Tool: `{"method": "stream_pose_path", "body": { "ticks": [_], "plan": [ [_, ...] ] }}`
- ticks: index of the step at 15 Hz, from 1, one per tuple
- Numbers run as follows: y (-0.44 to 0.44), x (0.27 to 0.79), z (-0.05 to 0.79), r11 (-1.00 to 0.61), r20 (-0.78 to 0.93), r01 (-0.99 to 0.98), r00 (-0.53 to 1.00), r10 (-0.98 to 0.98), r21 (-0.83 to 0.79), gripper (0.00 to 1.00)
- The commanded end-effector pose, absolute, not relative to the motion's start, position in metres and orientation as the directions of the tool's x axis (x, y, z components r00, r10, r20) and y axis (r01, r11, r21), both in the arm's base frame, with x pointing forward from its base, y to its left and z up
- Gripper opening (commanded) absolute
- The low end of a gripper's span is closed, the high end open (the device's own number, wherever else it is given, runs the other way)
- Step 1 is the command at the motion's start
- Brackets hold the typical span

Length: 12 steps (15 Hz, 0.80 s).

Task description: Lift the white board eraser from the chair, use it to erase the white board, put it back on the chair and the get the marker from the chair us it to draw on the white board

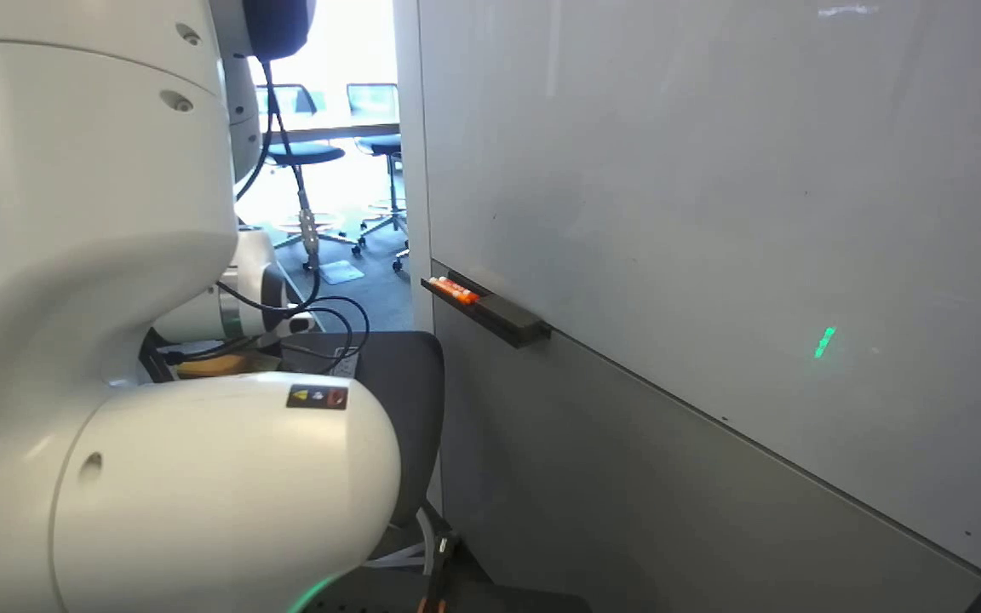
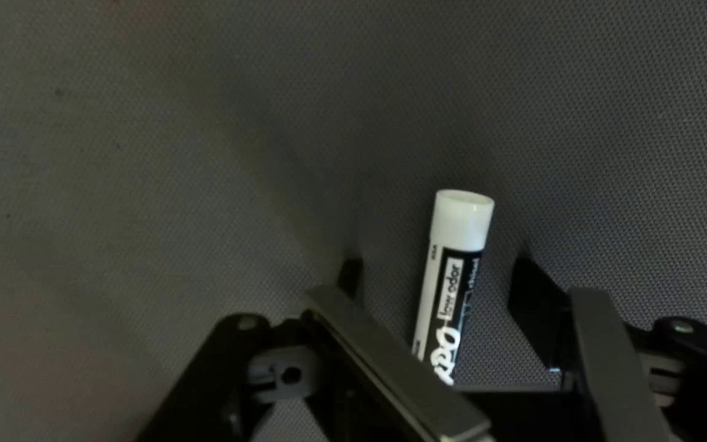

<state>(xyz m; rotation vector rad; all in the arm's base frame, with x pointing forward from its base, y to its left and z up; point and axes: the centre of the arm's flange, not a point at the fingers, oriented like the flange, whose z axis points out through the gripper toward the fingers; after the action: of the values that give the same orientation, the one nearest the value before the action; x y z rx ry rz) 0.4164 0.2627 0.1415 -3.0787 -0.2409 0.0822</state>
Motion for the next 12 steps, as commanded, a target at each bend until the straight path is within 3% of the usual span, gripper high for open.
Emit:
{"method": "stream_pose_path", "body": {
  "ticks": [1, 5, 8, 12],
  "plan": [
    [0.266, 0.411, 0.152, -0.983, -0.01, 0.183, 0.983, 0.183, -0.034, 0.34],
    [0.265, 0.412, 0.154, -0.981, -0.012, 0.192, 0.981, 0.192, -0.029, 0.07],
    [0.267, 0.411, 0.158, -0.98, -0.033, 0.197, 0.98, 0.198, -0.027, 0.11],
    [0.265, 0.41, 0.183, -0.989, -0.059, 0.147, 0.987, 0.149, -0.026, 0.09]
  ]
}}
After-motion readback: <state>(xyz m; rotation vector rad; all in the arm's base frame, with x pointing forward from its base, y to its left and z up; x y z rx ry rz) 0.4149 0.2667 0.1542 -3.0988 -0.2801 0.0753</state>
